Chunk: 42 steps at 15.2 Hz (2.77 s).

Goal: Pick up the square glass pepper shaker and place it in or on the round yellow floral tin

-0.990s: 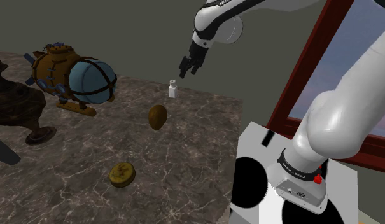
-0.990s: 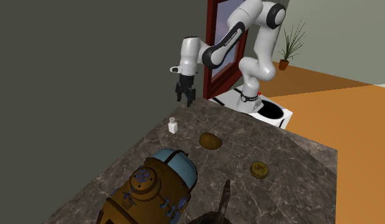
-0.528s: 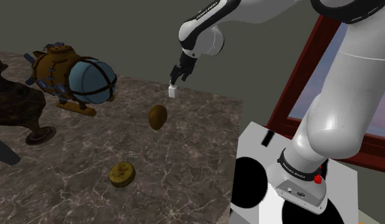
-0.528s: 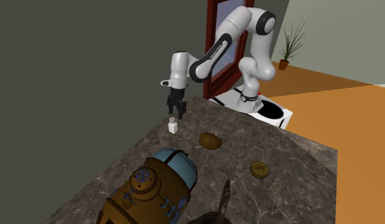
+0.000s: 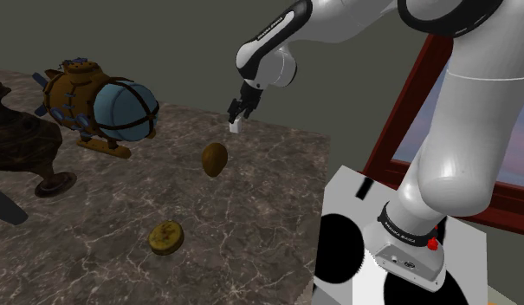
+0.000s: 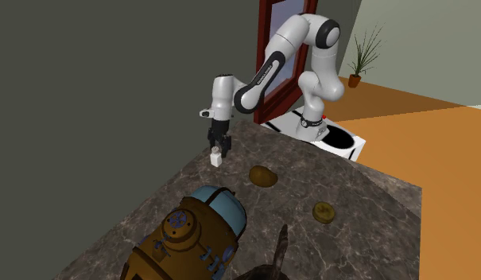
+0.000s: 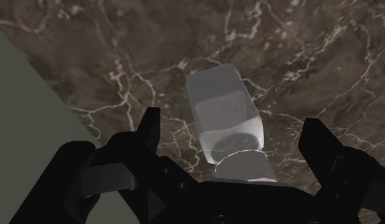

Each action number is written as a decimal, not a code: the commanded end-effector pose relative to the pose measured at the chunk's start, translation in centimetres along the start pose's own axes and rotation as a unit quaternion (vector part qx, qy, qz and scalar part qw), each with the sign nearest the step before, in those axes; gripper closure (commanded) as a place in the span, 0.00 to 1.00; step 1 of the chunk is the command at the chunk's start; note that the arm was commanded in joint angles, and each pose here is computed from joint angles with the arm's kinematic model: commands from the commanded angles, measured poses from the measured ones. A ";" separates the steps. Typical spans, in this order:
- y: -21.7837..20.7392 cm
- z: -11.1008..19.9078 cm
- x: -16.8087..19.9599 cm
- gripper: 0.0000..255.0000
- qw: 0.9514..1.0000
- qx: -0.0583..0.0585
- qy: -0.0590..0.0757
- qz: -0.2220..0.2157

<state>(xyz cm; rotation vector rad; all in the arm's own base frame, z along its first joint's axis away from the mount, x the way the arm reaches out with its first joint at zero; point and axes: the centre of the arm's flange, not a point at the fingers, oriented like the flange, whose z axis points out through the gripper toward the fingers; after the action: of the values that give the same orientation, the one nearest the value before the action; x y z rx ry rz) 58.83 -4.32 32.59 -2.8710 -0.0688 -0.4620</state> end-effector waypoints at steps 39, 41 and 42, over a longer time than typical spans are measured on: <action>-2.7 -11.0 3.8 1.00 1.000 0.000 0.000 0.000; -3.9 -10.9 3.3 1.00 1.000 0.000 0.000 0.000; -5.1 -10.8 2.8 1.00 1.000 0.000 0.000 0.000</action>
<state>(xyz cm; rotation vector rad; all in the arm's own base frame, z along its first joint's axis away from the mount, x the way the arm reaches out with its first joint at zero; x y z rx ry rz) 58.33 -2.67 44.53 -2.8707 -0.0697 -0.4631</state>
